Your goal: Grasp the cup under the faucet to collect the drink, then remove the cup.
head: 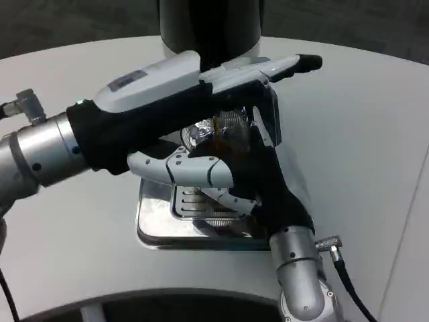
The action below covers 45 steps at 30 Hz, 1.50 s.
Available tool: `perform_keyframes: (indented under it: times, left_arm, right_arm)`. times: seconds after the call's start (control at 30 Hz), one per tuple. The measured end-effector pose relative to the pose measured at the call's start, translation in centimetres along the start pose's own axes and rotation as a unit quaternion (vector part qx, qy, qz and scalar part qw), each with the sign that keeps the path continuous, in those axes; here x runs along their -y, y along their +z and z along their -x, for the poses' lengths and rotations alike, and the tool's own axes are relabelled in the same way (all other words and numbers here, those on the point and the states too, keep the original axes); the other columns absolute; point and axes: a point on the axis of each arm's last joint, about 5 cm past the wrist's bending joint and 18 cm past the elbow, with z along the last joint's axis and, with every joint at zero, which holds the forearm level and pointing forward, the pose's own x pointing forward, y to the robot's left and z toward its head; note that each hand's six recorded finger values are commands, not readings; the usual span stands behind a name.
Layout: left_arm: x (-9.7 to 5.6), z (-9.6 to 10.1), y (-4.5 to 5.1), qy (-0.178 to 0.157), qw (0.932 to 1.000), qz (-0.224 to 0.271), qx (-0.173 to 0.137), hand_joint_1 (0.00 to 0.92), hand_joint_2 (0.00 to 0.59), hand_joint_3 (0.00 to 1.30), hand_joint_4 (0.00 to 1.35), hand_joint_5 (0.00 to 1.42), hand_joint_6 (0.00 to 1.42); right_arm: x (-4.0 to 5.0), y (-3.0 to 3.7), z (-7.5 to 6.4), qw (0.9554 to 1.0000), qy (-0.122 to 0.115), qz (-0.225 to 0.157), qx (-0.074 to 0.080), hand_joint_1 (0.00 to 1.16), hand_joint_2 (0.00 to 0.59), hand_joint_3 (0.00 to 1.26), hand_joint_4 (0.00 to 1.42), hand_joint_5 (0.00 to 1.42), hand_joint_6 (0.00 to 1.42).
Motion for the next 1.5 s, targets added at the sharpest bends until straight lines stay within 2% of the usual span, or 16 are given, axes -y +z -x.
perform_keyframes:
  times: [0.23, 0.37, 0.47, 0.6, 0.67, 0.8, 1.0, 1.07, 1.17, 1.23, 1.33, 1.5]
  left_arm:
    - [-0.1, 0.2, -0.06, 0.012, 0.9999, 0.009, -0.001, 0.0, 0.198, 0.0, 0.0, 0.04, 0.02]
    - [-0.1, 0.8, -0.23, 0.067, 0.9975, 0.023, 0.001, 0.0, 0.203, 0.0, 0.0, 0.05, 0.02]
    - [0.0, 1.3, -0.31, 0.114, 0.9931, 0.028, 0.005, 0.0, 0.206, 0.0, 0.0, 0.05, 0.02]
    - [0.4, 2.4, -0.42, 0.184, 0.9821, 0.039, 0.004, 0.0, 0.211, 0.0, 0.0, 0.05, 0.02]
    - [0.7, 3.1, -0.48, 0.208, 0.9769, 0.049, -0.001, 0.0, 0.211, 0.0, 0.0, 0.05, 0.02]
    - [1.0, 4.0, -0.35, 0.225, 0.9727, 0.055, -0.014, 0.0, 0.211, 0.0, 0.0, 0.05, 0.02]
    - [1.5, 5.3, 0.31, 0.228, 0.9712, 0.058, -0.037, 0.0, 0.209, 0.0, 0.0, 0.06, 0.02]
    - [1.6, 5.7, 0.38, 0.228, 0.9703, 0.064, -0.049, 0.0, 0.209, 0.0, 0.0, 0.06, 0.02]
    - [1.8, 6.4, 0.42, 0.232, 0.9677, 0.073, -0.067, 0.0, 0.208, 0.0, 0.0, 0.06, 0.02]
    - [1.8, 6.5, 0.51, 0.231, 0.9674, 0.075, -0.07, 0.0, 0.208, 0.0, 0.0, 0.06, 0.02]
    - [1.8, 6.5, 0.6, 0.23, 0.9671, 0.079, -0.074, 0.0, 0.209, 0.0, 0.0, 0.06, 0.02]
    - [2.3, 6.8, 0.82, 0.228, 0.9657, 0.091, -0.084, 0.0, 0.209, 0.0, 0.0, 0.07, 0.02]
  right_arm:
    - [-0.24, 0.07, -0.2, 0.9999, -0.001, -0.012, 0.001, 0.74, 0.168, 0.0, 0.0, 0.0, 0.05]
    - [-0.3, 0.09, -0.2, 0.9999, -0.002, -0.014, 0.002, 0.75, 0.166, 0.0, 0.0, 0.0, 0.06]
    - [-0.35, 0.13, -0.3, 0.9999, -0.002, -0.016, 0.004, 0.75, 0.165, 0.0, 0.0, 0.0, 0.05]
    - [-0.52, 0.16, -0.2, 0.9997, 0.0, -0.022, 0.004, 0.75, 0.165, 0.0, 0.0, 0.0, 0.05]
    - [-0.6, 0.11, -0.2, 0.9997, 0.002, -0.025, 0.004, 0.78, 0.158, 0.0, 0.0, 0.0, 0.1]
    - [-0.71, -0.09, -0.3, 0.9995, 0.008, -0.03, 0.005, 0.8, 0.159, 0.0, 0.05, 0.04, 0.13]
    - [-0.88, -0.23, -0.7, 0.9991, 0.017, -0.037, 0.009, 0.84, 0.164, 0.08, 0.16, 0.13, 0.21]
    - [-0.92, -0.26, -0.9, 0.999, 0.019, -0.04, 0.01, 0.85, 0.168, 0.13, 0.24, 0.2, 0.28]
    - [-0.89, -0.38, -1.2, 0.9988, 0.014, -0.045, 0.01, 0.93, 0.173, 0.33, 0.48, 0.41, 0.56]
    - [-0.82, -0.5, -1.3, 0.9985, 0.003, -0.053, 0.009, 0.95, 0.18, 0.43, 0.59, 0.52, 0.67]
    - [-0.76, -0.6, -1.4, 0.9982, -0.017, -0.056, 0.01, 1.02, 0.144, 0.59, 0.74, 0.75, 0.93]
    - [-0.72, -0.59, -1.4, 0.997, -0.048, -0.059, 0.014, 1.04, 0.133, 0.67, 0.81, 0.85, 1.07]
